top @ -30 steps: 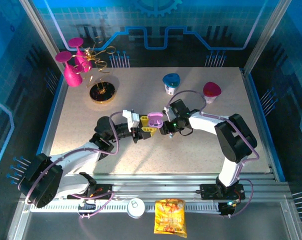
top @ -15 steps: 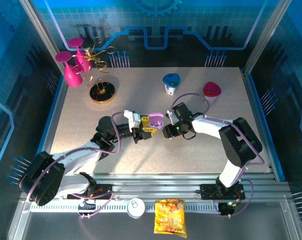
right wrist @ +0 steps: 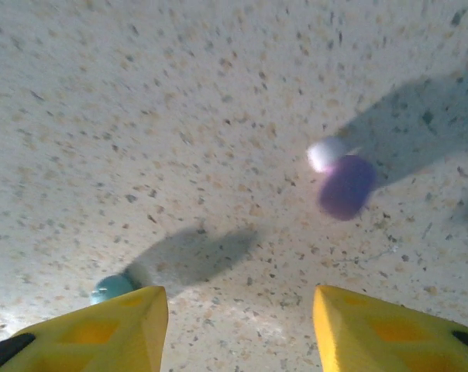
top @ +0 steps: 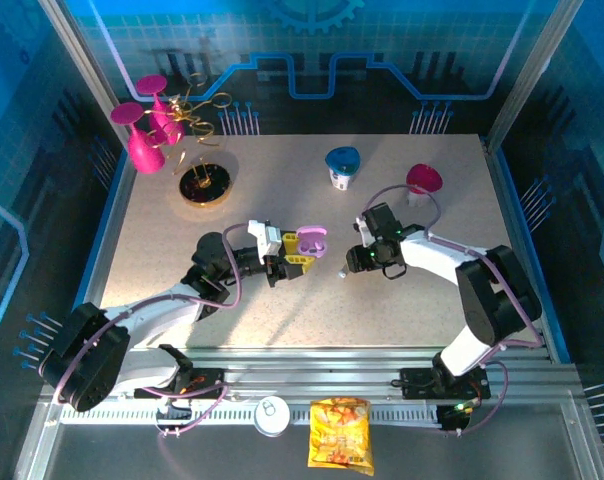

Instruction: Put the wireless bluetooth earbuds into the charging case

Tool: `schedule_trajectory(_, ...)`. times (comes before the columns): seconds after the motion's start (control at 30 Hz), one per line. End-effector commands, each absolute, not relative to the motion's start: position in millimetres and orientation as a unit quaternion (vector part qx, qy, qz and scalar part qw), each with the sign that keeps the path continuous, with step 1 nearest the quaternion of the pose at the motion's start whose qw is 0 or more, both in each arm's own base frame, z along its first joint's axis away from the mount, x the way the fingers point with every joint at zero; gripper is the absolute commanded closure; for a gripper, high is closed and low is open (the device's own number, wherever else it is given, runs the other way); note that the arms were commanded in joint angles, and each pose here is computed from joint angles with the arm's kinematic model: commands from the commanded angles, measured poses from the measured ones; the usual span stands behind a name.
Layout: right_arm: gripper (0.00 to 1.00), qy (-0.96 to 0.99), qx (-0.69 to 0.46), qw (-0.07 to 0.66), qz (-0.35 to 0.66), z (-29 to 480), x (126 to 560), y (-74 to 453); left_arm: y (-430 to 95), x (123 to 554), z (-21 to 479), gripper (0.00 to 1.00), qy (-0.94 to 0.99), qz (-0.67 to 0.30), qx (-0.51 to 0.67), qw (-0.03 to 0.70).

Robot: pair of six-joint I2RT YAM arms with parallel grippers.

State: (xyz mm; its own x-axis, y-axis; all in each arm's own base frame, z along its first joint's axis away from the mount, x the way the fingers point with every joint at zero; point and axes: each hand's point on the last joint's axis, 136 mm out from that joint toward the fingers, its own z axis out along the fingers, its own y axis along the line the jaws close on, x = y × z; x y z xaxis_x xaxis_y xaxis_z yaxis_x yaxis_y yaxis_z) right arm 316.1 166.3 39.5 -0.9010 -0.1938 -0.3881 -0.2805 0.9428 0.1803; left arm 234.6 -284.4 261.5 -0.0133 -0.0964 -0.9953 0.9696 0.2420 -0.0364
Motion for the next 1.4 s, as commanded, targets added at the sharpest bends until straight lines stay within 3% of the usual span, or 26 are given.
schedule_trajectory(0.0, 0.48, 0.965, -0.115, 0.197, 0.127, 49, 318, 167, -282, 234, 275, 0.81, 0.521, -0.461, 0.409, 0.590)
schedule_trajectory(0.57, 0.47, 0.972, -0.028, 0.213, 0.095, 41, 360, 128, -282, 234, 275, 0.81, 0.522, -0.457, 0.411, 0.590)
schedule_trajectory(0.9, 0.49, 0.972, -0.031, 0.205, 0.108, 37, 370, 133, -283, 236, 273, 0.81, 0.524, -0.458, 0.410, 0.590)
schedule_trajectory(1.1, 0.52, 0.973, -0.033, 0.227, 0.037, 47, 364, 114, -283, 236, 271, 0.81, 0.529, -0.455, 0.410, 0.587)
schedule_trajectory(1.37, 0.56, 0.967, -0.089, 0.238, -0.032, 65, 364, 124, -287, 240, 275, 0.81, 0.522, -0.465, 0.409, 0.587)
